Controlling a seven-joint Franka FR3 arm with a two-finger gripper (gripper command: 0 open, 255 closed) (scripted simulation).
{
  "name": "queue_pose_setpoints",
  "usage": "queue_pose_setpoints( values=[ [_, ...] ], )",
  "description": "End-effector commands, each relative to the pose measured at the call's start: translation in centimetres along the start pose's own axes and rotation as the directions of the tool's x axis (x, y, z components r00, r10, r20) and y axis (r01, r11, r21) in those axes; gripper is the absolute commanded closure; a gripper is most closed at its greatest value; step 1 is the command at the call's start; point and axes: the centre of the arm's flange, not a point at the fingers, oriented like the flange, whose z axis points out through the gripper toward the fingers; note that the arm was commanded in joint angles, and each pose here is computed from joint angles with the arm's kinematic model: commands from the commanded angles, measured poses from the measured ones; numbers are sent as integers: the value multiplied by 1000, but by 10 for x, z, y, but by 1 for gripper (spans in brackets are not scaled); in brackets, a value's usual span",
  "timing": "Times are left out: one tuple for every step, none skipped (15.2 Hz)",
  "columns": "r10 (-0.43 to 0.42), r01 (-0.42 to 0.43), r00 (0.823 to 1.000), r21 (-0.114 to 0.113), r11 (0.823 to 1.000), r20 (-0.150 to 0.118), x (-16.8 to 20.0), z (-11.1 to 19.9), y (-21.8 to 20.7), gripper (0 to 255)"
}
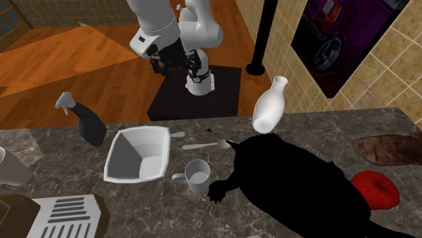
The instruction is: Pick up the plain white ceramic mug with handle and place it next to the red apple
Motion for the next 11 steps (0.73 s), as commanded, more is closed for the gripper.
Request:
queue_pose_setpoints(
  values=[
    [-37,37,999,-20,999,-1,26,8,-7,0],
    [-54,54,999,-30,998,0,38,11,-10,0],
    [-72,72,997,-39,997,0,51,14,-14,0],
    [-89,89,996,-49,995,1,64,16,-17,0],
    [-107,107,994,-59,993,2,76,19,-21,0],
    [-124,124,992,-69,990,3,89,22,-25,0],
    [-142,142,990,-79,987,4,101,25,-29,0],
    [-159,159,987,-88,983,5,113,28,-33,0],
    [-177,176,984,-98,979,6,126,31,-38,0],
    [-194,194,981,-108,975,8,138,34,-43,0],
    [-211,211,977,-117,970,10,150,37,-48,0]
  ],
)
